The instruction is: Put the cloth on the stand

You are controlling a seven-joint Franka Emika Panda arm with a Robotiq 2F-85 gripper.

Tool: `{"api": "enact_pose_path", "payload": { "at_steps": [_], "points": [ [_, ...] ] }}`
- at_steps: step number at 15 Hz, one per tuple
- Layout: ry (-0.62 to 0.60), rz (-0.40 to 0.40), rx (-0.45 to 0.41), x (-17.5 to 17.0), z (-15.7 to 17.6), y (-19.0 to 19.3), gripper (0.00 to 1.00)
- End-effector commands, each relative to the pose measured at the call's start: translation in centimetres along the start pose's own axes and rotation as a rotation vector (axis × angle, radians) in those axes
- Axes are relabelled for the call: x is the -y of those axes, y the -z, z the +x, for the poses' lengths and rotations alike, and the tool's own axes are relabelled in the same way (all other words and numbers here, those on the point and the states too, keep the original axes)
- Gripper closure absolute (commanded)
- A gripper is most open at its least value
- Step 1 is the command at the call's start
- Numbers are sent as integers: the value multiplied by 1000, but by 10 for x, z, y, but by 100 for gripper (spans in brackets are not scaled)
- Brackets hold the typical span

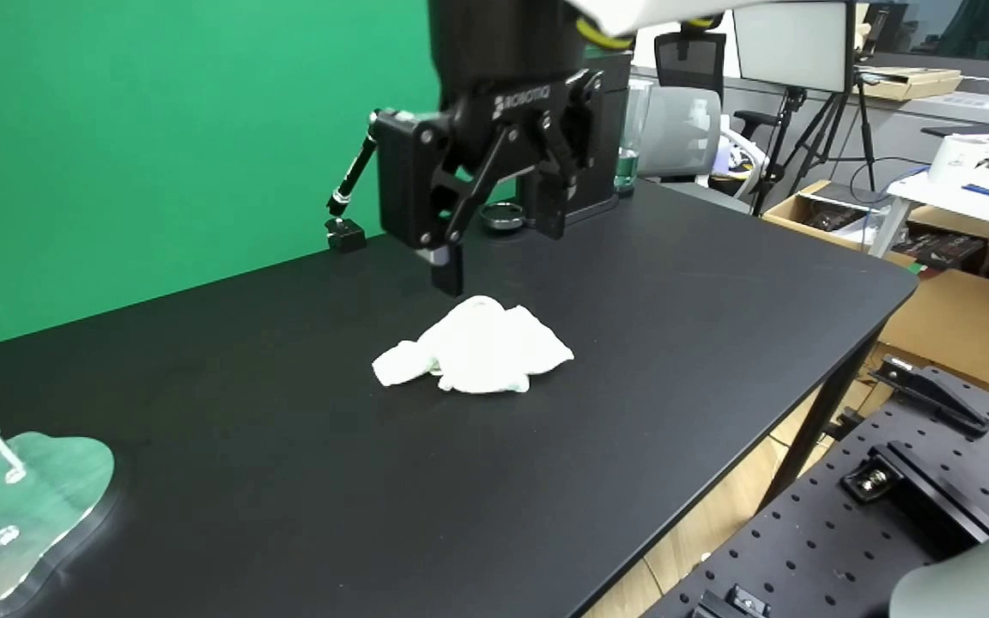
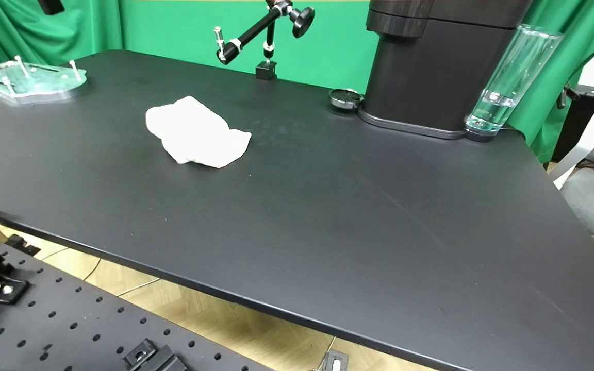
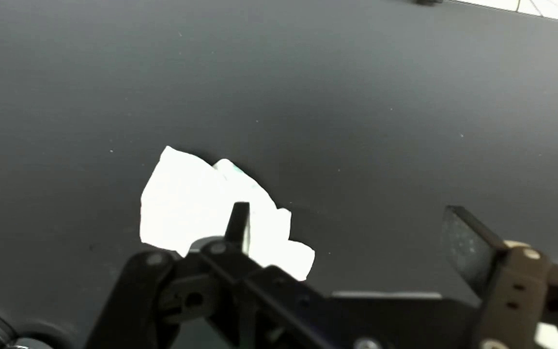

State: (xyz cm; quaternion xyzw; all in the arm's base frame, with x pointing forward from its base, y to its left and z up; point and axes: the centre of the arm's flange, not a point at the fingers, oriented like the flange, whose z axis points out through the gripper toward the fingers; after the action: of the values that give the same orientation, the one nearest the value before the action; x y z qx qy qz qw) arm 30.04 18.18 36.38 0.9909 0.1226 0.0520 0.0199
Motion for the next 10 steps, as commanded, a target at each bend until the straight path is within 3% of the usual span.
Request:
{"api": "enact_pose_path", "payload": {
  "at_steps": [1,4,5,8,9,10],
  "points": [
    [-17,-51,-34,29,-34,-62,0],
    [-12,-95,15,36,-31,-96,0],
    [21,-73,-14,49,-3,-53,0],
    [17,-76,39,49,-3,-79,0],
    [12,-85,18,51,-5,-78,0],
    [7,-135,8,50,-2,-87,0]
  ]
}}
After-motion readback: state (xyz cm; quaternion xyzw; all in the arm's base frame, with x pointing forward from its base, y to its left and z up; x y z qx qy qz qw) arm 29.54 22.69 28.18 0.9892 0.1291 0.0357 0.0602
